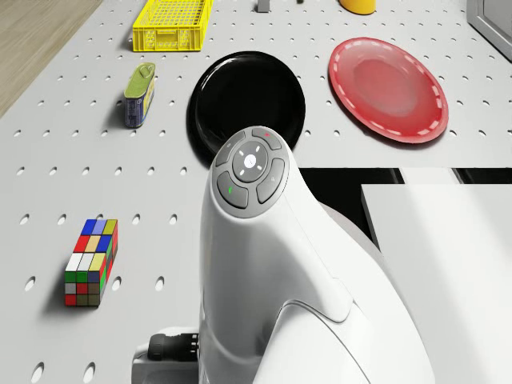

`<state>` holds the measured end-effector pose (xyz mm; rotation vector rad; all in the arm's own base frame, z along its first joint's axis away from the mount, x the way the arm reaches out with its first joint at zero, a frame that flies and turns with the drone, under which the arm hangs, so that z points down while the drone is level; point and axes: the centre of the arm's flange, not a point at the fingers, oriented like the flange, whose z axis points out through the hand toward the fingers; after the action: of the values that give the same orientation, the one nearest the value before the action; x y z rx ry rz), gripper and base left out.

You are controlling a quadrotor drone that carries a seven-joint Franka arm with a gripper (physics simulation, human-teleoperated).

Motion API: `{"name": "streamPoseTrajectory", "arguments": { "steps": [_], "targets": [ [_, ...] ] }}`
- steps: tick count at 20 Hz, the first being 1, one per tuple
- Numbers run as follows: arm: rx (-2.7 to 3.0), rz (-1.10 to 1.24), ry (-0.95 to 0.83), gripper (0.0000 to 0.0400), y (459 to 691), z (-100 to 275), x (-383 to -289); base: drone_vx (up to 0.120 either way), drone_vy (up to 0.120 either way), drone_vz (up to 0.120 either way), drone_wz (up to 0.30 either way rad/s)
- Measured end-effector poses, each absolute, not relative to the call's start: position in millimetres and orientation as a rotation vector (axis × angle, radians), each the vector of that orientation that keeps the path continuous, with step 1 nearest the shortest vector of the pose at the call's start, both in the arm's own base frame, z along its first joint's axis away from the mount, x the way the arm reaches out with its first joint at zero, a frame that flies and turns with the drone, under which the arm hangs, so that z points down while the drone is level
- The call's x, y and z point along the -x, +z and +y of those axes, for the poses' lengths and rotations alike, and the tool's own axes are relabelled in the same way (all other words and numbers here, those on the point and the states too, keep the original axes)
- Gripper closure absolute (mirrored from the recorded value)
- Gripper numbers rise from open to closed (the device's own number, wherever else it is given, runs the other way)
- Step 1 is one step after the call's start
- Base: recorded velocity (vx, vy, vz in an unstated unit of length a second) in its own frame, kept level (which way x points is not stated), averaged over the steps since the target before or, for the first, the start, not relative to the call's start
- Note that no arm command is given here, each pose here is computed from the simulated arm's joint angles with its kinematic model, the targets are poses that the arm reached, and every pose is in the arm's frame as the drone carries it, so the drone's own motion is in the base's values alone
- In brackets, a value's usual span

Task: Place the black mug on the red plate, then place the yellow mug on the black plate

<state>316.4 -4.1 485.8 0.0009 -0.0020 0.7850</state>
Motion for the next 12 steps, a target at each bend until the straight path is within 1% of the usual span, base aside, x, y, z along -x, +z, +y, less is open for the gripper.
{"name": "streamPoseTrajectory", "arguments": {
  "steps": [5,6,9,10,12],
  "targets": [
    [-0.001,-0.002,0.785,0.0290,483.0,-4.1,-316.4,0.120,-0.120,0.120,0.000],
    [-0.001,-0.002,0.785,0.0290,482.7,-4.1,-316.4,0.120,-0.120,0.040,0.000],
    [-0.001,-0.002,0.785,0.0290,482.2,-4.1,-316.4,0.120,-0.120,0.000,0.000],
    [-0.001,-0.002,0.785,0.0290,482.1,-4.1,-316.4,0.120,-0.120,0.120,0.000],
    [-0.001,-0.002,0.785,0.0290,481.9,-4.1,-316.4,0.120,-0.120,0.020,0.000]
  ]
}}
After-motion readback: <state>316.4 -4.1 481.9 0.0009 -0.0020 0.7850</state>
